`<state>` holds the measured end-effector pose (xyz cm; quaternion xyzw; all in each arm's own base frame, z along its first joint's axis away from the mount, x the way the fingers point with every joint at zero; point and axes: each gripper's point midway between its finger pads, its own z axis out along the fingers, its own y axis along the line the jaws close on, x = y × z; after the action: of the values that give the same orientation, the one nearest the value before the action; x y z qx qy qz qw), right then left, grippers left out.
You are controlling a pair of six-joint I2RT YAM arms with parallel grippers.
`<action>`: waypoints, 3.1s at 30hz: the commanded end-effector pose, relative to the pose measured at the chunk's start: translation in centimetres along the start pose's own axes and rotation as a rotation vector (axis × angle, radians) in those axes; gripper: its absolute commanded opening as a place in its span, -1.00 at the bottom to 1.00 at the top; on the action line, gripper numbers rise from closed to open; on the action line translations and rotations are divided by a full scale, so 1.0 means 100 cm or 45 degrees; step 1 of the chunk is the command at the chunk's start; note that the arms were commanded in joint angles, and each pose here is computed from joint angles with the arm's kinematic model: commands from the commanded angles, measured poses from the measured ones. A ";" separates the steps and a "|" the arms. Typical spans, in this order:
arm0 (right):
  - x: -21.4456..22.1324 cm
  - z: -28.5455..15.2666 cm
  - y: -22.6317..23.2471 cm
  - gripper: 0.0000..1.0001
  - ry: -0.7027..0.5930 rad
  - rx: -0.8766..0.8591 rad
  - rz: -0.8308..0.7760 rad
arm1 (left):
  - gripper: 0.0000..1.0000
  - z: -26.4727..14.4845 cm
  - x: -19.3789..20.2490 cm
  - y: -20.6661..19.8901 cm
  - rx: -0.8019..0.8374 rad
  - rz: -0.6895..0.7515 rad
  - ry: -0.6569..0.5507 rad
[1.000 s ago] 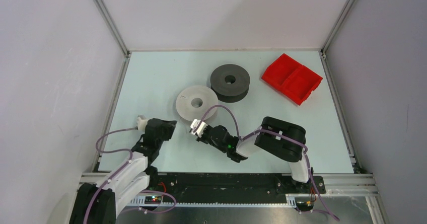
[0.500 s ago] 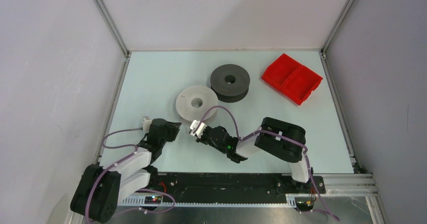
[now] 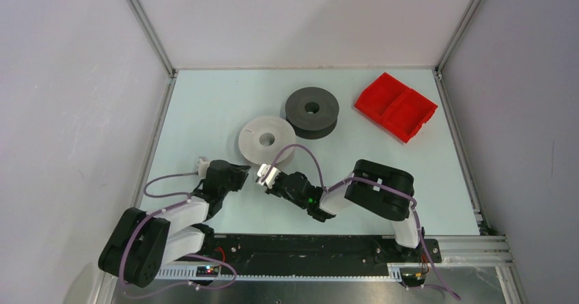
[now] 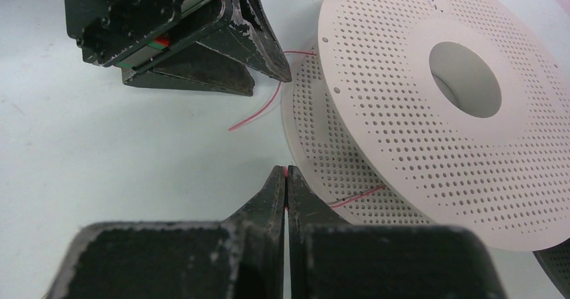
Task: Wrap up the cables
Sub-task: Adjust the cable on the cable reel.
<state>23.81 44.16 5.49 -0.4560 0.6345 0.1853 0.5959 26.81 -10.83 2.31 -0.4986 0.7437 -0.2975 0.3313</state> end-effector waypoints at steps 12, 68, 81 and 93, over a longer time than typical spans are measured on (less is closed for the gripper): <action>0.000 -0.002 -0.001 -1.00 -0.031 0.032 0.006 | -0.79 0.001 0.020 -0.026 0.080 -0.021 0.078; -0.069 -0.093 -0.014 -0.33 -0.228 -0.406 0.676 | -0.14 -0.045 -0.106 -0.096 0.159 0.307 -0.478; -0.025 -0.085 -0.100 -0.44 -0.220 -0.147 1.165 | -0.11 -0.025 -0.094 -0.103 0.125 0.399 -0.275; 0.012 -0.073 -0.102 -0.64 -0.048 -0.041 1.380 | -0.16 -0.009 -0.093 -0.099 0.067 0.425 -0.231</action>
<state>27.35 31.88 9.92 -0.1002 0.7556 0.4698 0.4454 32.89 -5.07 11.26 -0.4034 0.7710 -0.2088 0.4464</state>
